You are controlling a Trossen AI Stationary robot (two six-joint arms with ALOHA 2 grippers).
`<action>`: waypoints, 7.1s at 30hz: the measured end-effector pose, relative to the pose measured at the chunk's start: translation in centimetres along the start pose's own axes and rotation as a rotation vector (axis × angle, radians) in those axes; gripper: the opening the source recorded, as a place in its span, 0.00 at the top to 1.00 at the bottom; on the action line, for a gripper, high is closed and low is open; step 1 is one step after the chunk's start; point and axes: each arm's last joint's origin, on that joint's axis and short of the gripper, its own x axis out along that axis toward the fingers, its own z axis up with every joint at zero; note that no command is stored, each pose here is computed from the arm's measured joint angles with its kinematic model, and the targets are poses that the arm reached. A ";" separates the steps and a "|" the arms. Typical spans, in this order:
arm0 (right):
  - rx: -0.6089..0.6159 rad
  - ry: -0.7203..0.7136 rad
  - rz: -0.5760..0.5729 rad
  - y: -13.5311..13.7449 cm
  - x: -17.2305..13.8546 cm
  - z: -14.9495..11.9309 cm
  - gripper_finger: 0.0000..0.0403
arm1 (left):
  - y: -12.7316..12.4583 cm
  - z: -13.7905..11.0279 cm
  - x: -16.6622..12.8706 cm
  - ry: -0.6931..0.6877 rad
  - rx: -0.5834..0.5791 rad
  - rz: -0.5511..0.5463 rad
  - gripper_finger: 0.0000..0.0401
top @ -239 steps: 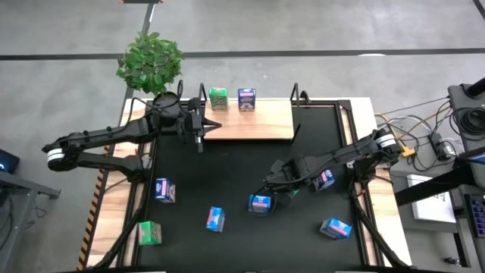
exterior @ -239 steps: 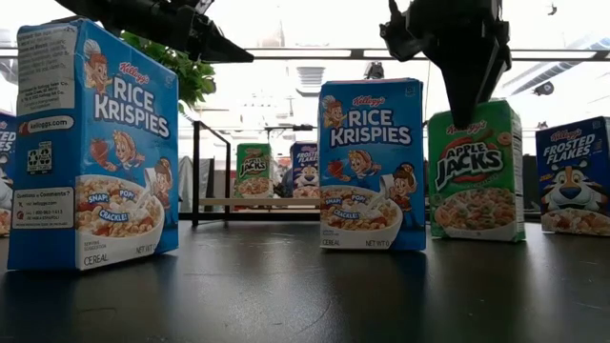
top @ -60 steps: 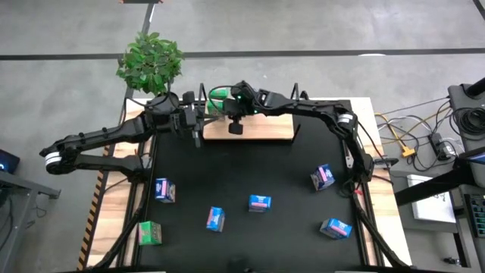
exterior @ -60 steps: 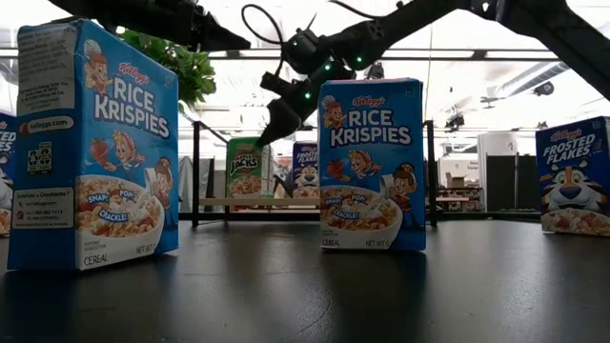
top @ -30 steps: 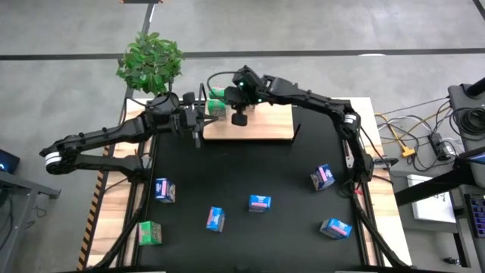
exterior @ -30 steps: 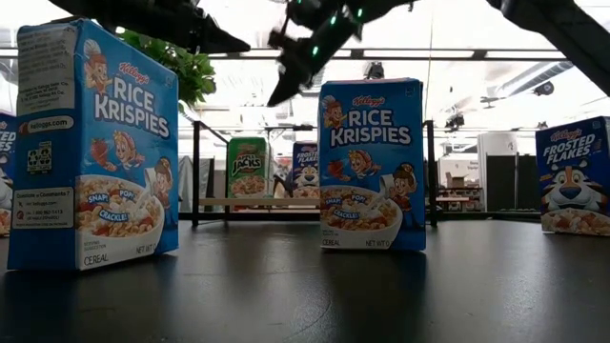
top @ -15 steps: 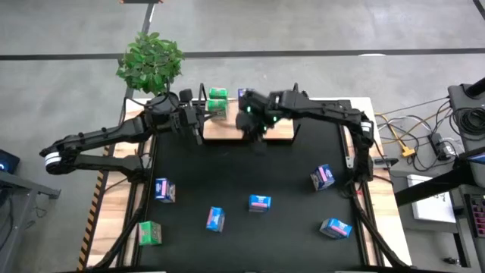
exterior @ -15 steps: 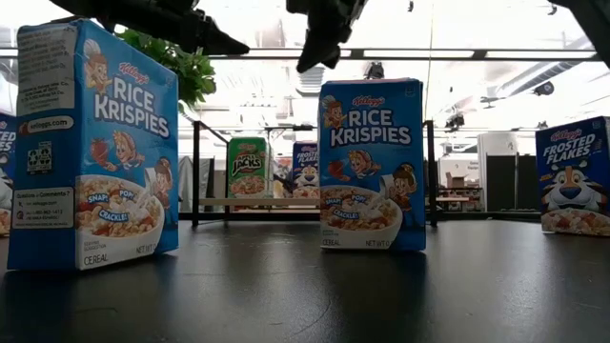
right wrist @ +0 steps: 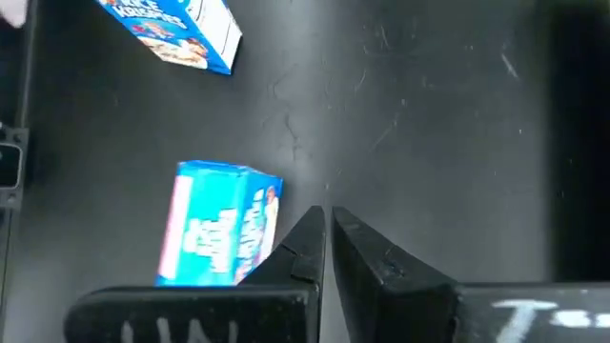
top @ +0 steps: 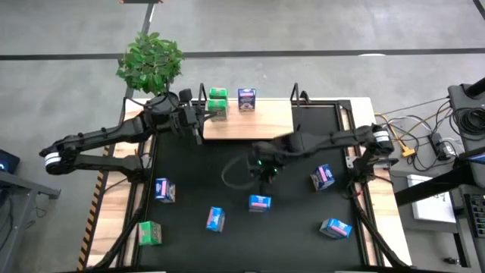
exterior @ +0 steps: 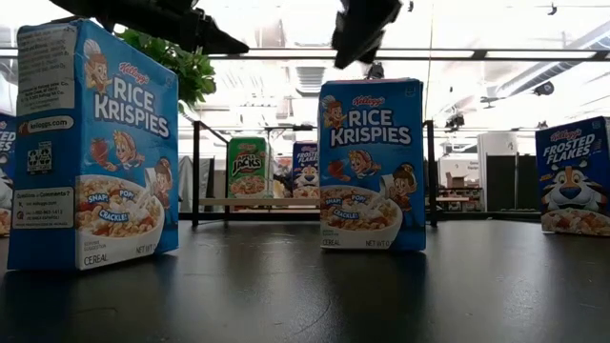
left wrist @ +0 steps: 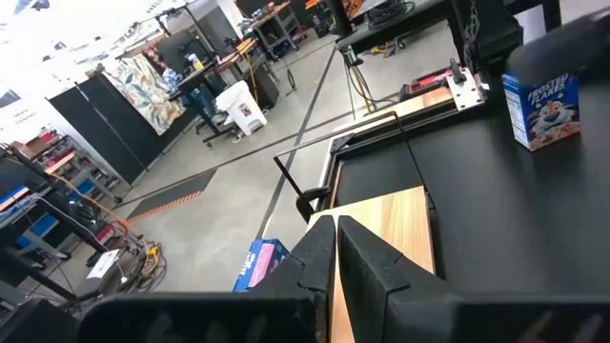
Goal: Stack cereal on shelf
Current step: Put the top light blue cereal box on the shelf
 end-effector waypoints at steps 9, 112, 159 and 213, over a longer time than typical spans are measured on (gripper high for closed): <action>0.137 0.025 -0.019 5.4 1.5 -2.1 0.94 | -0.1 -0.1 0.0 0.010 -0.020 -0.006 1.00; -0.024 -0.055 -0.408 -28.0 -9.6 -8.6 0.66 | -0.2 -0.3 0.0 0.035 -0.055 -0.023 1.00; 0.063 -0.024 -0.373 -28.0 -7.5 -9.8 0.52 | -0.2 -0.4 0.0 0.036 -0.056 -0.023 1.00; -0.127 0.053 -0.571 -25.8 -7.9 -6.8 0.97 | -0.2 -0.4 0.0 0.037 -0.055 -0.024 1.00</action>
